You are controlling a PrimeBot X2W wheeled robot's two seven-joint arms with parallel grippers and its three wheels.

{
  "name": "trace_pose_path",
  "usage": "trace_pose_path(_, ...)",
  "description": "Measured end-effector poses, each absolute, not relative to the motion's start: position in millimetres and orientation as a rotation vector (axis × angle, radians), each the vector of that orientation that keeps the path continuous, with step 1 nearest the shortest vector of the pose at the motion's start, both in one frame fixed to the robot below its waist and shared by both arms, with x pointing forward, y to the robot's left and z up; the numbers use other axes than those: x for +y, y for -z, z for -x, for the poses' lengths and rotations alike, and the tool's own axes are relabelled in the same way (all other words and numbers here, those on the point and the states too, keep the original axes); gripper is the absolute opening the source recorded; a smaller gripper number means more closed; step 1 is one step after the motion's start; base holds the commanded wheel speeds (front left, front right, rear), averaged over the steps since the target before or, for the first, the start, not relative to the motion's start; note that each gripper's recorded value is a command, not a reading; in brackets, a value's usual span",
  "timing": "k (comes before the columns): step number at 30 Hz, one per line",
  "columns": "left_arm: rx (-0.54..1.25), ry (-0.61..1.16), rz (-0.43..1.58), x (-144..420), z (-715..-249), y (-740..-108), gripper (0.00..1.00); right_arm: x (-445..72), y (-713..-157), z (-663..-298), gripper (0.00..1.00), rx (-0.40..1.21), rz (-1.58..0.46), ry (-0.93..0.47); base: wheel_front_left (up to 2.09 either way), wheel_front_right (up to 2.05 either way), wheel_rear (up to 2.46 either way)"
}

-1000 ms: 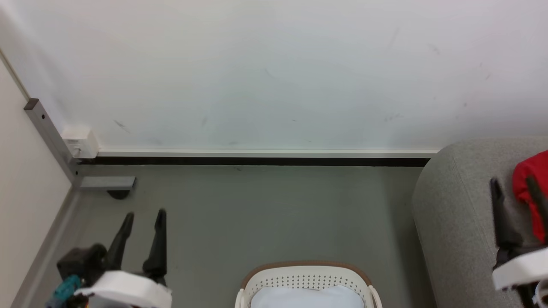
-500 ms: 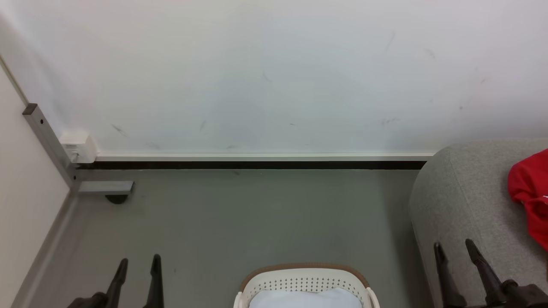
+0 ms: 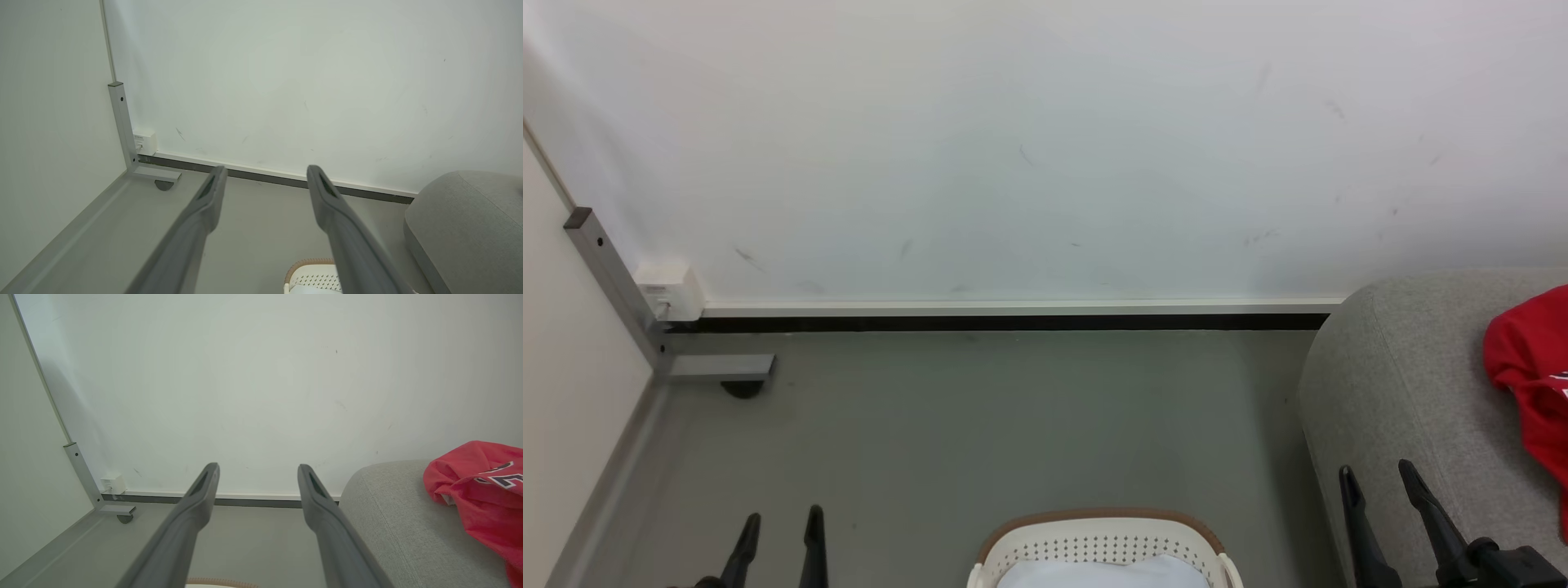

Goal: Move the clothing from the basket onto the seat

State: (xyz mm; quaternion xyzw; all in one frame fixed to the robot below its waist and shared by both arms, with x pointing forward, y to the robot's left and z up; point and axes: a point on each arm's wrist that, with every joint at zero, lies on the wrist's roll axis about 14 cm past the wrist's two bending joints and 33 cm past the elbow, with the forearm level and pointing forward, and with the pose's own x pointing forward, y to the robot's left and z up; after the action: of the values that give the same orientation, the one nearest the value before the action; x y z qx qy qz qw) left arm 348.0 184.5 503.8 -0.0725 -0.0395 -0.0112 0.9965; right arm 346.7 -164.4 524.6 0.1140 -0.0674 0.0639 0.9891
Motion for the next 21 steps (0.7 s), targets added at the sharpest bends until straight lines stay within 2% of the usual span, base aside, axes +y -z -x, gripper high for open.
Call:
trace_pose_path(9, -0.082, 0.019, 0.145, 187, -348, -504, 1.00, -164, -524, -347, 1.00, -0.132, -0.231, -0.129, 0.00, 0.00, 0.00)
trace_pose_path(10, -0.084, 0.019, 0.145, 187, -349, -505, 0.00, -164, -523, -347, 0.00, -0.132, -0.231, -0.129, 0.00, 0.00, 0.00)
trace_pose_path(21, 0.006, -0.032, 0.308, 194, -346, -482, 0.00, -171, -501, -345, 0.00, -0.044, -0.379, -0.080, 0.00, 0.00, 0.00)
